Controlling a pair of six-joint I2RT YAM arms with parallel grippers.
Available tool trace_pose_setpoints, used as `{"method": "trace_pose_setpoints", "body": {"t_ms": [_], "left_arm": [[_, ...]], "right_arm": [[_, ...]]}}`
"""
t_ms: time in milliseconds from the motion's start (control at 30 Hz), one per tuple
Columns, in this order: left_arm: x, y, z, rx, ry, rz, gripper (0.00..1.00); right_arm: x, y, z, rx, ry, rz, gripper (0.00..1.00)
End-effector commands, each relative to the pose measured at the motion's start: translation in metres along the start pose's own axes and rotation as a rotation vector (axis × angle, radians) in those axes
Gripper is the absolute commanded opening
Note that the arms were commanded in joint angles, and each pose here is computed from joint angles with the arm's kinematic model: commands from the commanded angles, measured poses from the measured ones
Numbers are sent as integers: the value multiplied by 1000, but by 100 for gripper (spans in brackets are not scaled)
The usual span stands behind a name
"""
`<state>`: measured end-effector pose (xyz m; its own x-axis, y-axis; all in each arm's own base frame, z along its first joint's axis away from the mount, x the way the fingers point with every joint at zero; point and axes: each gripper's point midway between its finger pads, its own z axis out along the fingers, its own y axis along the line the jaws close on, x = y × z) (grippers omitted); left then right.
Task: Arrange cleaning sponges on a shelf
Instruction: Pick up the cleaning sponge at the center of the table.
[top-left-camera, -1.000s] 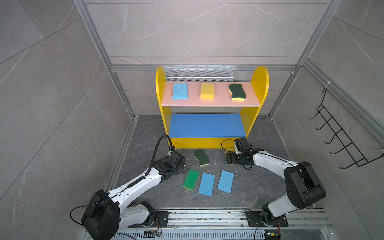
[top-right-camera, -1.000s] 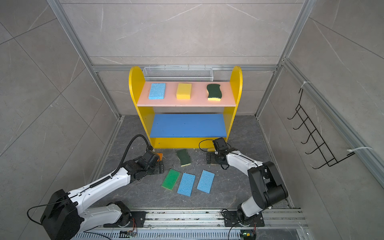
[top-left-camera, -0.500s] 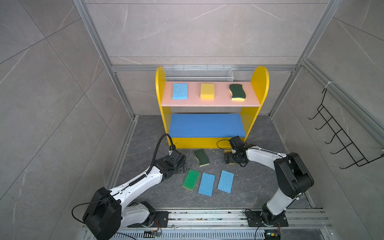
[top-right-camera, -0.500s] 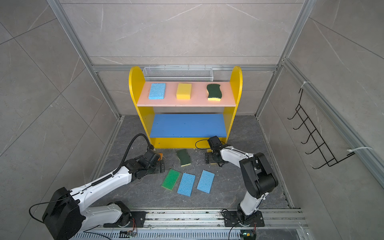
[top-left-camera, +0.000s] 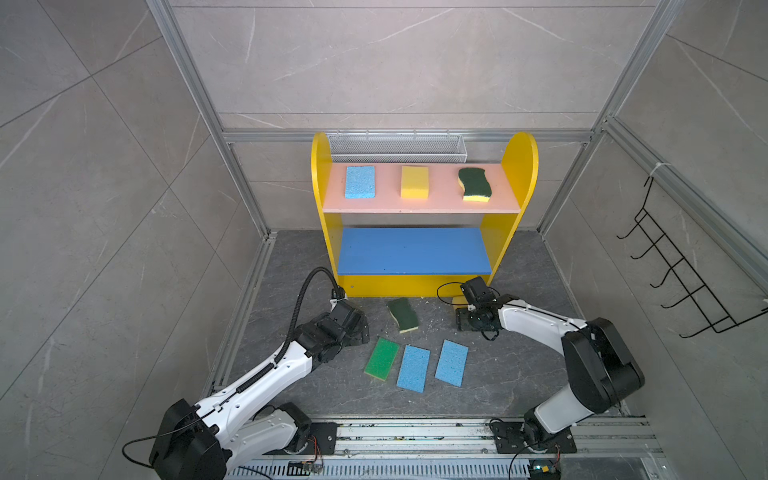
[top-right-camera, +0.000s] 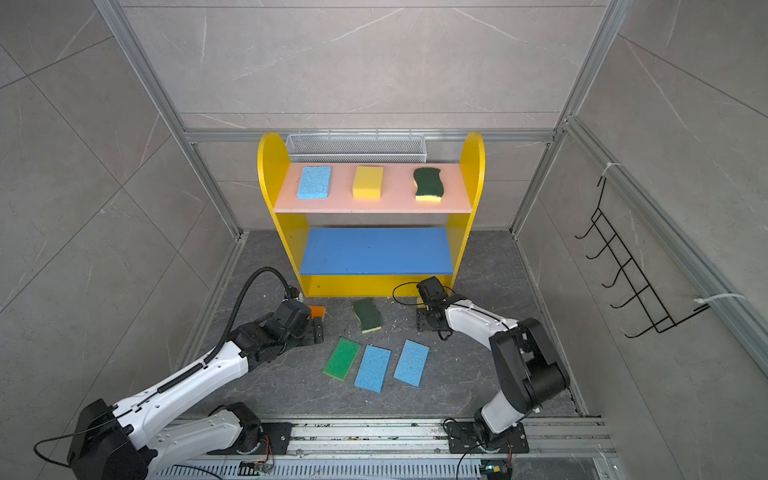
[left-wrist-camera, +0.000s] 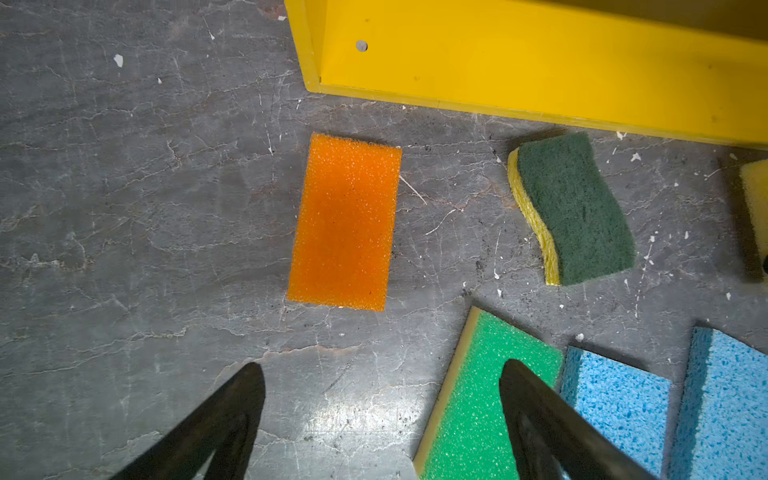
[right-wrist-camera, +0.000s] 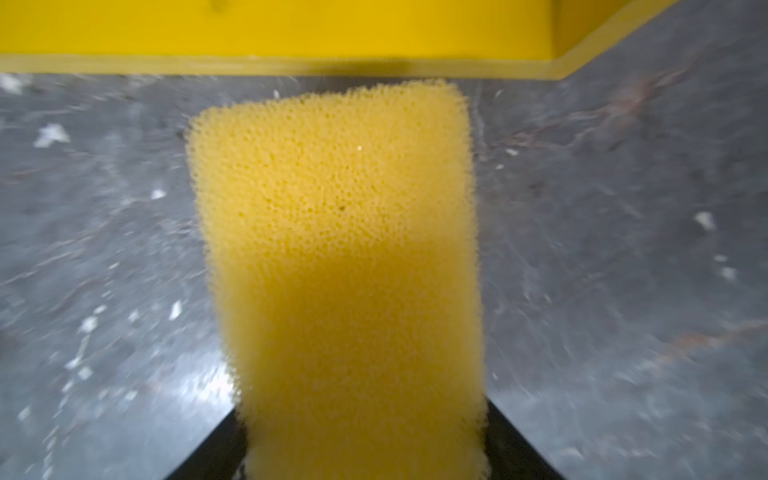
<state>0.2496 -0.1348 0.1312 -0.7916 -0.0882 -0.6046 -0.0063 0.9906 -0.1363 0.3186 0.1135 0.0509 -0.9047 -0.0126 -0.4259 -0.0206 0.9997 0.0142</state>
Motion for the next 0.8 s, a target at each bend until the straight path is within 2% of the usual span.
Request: {"method": "trace_pose_setpoints", "body": {"t_ms": [0, 333, 767], "left_arm": [[-9, 4, -9, -9, -41, -16, 91], [-19, -2, -12, 27, -93, 0, 90], [-25, -9, -9, 62, -137, 25, 90]], "right_arm": [[-13, -2, -31, -15, -100, 22, 70], [-61, 6, -85, -60, -262, 1, 70], [-132, 19, -92, 17, -342, -35, 71]]}}
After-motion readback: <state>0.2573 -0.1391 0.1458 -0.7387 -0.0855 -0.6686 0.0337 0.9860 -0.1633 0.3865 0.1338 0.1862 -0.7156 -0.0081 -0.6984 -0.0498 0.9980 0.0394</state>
